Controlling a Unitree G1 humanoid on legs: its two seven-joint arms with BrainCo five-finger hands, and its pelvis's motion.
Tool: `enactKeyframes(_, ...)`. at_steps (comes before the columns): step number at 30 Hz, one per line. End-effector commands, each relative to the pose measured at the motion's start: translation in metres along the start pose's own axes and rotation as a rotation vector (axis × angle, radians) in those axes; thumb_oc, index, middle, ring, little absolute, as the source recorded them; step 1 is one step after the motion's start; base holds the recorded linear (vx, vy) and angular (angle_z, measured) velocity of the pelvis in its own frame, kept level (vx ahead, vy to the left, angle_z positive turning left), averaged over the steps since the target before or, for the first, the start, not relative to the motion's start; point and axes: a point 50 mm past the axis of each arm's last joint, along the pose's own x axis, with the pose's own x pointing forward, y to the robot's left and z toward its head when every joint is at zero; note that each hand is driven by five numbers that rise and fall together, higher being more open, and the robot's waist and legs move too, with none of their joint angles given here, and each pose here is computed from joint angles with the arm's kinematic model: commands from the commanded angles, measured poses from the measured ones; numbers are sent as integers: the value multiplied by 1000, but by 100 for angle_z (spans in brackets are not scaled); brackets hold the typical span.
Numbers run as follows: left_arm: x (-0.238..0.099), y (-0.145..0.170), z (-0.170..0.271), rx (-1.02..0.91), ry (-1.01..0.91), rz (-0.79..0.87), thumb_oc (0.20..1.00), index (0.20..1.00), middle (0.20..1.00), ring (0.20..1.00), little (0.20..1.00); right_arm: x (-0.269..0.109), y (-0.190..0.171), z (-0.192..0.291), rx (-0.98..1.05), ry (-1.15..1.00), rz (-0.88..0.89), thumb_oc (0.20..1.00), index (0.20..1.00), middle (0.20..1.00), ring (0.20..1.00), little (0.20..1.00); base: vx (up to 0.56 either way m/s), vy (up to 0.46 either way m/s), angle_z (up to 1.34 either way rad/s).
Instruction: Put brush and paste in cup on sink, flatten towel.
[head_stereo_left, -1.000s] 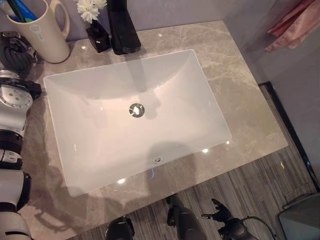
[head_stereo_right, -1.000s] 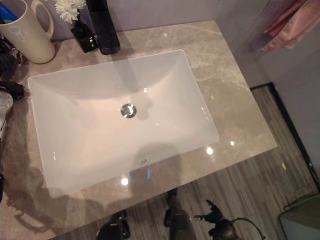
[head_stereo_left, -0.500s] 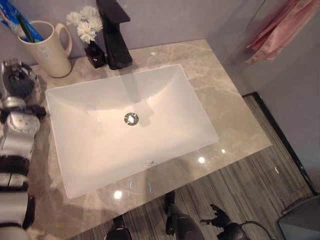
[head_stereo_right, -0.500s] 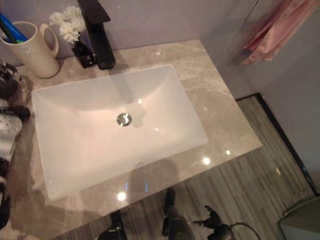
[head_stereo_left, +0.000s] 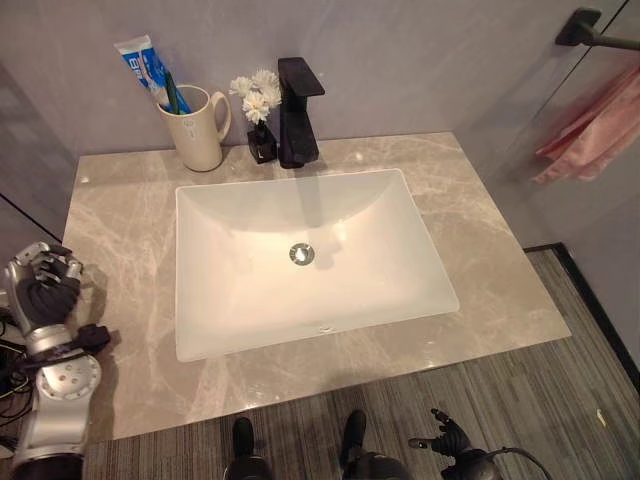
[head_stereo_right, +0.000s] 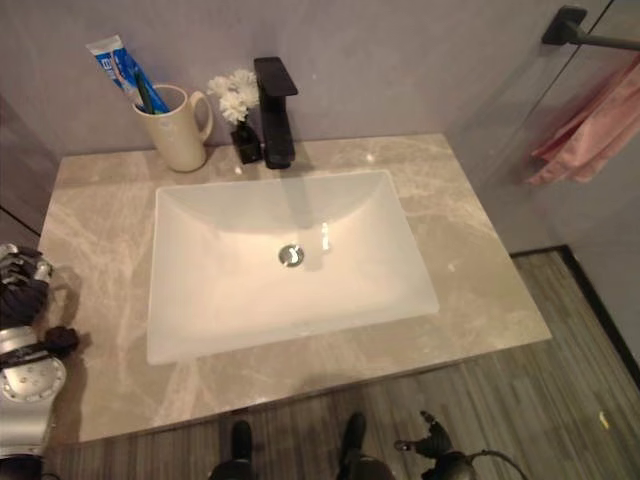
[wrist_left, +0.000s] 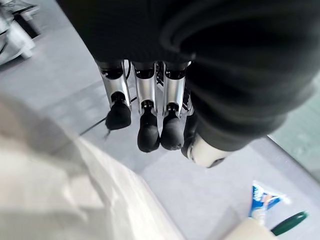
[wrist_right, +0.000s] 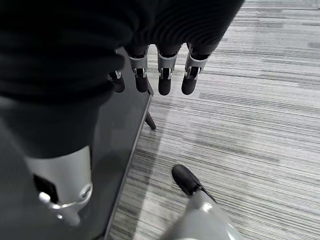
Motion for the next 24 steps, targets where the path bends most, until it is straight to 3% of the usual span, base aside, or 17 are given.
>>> enactKeyframes(1, 4, -5, 17, -50, -110, -50, 200, 200, 200, 200, 200, 0, -13, 3, 26, -30, -54, 1000, 1000, 1000, 1000, 1000, -15, -86, -6)
enactKeyframes(4, -6, -16, 14, -63, -94, -116, 200, 200, 200, 200, 200, -1, -16, -1, 27, -22, -68, 1000, 1000, 1000, 1000, 1000, -9, -87, -8)
enactKeyframes(8, -21, -37, 18, -76, -100, -214, 200, 200, 200, 200, 200, -3, -27, -5, 199, -10, -167, 1000, 1000, 1000, 1000, 1000, 1, -57, -5)
enactKeyframes(13, -26, -69, 37, -158, -158, -301, 200, 200, 200, 200, 200, 2, -60, 24, 303, -138, -318, 1000, 1000, 1000, 1000, 1000, -37, 22, -29)
enactKeyframes(17, -36, -88, 35, -187, -128, -378, 200, 200, 200, 200, 200, 4, -66, 47, 373, -231, -348, 1000, 1000, 1000, 1000, 1000, 10, 102, -110)
enactKeyframes(24, -48, -105, 33, -201, -109, -483, 200, 200, 200, 200, 200, -5, -69, 46, 391, -286, -380, 1000, 1000, 1000, 1000, 1000, -5, 199, -72)
